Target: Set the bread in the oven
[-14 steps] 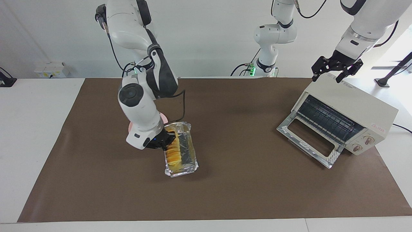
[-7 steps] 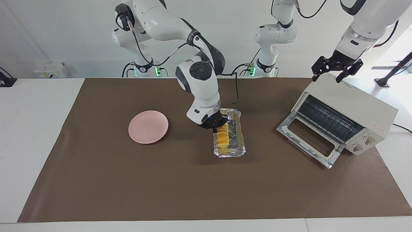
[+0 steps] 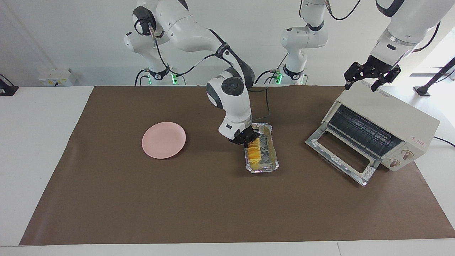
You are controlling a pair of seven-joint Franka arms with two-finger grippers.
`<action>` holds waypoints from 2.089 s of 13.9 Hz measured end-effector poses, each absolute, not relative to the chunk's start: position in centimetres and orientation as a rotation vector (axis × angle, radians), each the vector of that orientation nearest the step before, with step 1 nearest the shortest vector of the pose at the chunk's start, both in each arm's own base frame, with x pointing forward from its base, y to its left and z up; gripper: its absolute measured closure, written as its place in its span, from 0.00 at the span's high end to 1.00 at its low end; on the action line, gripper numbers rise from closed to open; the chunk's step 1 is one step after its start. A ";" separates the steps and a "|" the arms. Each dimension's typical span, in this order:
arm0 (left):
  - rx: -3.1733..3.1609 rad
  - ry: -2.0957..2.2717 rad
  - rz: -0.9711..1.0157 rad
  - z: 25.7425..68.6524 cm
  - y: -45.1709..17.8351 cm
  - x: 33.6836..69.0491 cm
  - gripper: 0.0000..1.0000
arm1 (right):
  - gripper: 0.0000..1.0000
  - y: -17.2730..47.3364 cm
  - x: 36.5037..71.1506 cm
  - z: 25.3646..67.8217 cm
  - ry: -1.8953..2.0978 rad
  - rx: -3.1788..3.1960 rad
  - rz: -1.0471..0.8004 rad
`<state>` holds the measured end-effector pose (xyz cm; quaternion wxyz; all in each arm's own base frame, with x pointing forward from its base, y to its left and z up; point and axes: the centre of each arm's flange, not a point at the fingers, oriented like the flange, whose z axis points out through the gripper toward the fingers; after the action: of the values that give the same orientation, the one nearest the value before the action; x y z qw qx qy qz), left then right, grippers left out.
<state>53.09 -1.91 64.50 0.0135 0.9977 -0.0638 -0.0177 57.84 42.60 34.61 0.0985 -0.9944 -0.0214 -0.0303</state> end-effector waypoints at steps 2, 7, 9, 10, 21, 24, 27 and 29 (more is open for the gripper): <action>3.108 -0.199 -0.055 64.5 -1.9 53.1 1.00 | 0.03 42.4 57.6 33.5 -0.059 -2.942 -0.096; 3.108 -0.199 -0.055 64.5 -1.9 53.1 1.00 | 0.19 43.4 56.4 33.6 -0.089 -2.940 -0.094; 3.108 -0.199 -0.055 64.5 -1.9 53.1 1.00 | 0.40 43.5 56.3 33.9 -0.093 -2.939 -0.097; 3.108 -0.199 -0.055 64.5 -1.9 53.1 1.00 | 0.49 43.5 56.4 33.9 -0.091 -2.939 -0.098; 3.108 -0.199 -0.055 64.5 -1.9 53.1 1.00 | 1.00 29.1 62.4 43.2 0.052 -3.007 0.043; 3.108 -0.199 -0.055 64.5 -1.9 53.1 1.00 | 1.00 22.4 63.5 45.7 -0.080 -3.015 0.068; 3.108 -0.199 -0.055 64.5 -1.9 53.1 1.00 | 1.00 14.0 64.5 47.3 -0.159 -3.010 0.084; 3.108 -0.199 -0.055 64.5 -1.9 53.1 1.00 | 1.00 10.0 64.5 48.2 -0.200 -3.004 0.108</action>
<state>53.09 -1.91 64.50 0.0135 0.9977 -0.0638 -0.0177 64.49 9.95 48.20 0.0642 -0.9951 -0.0662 0.0358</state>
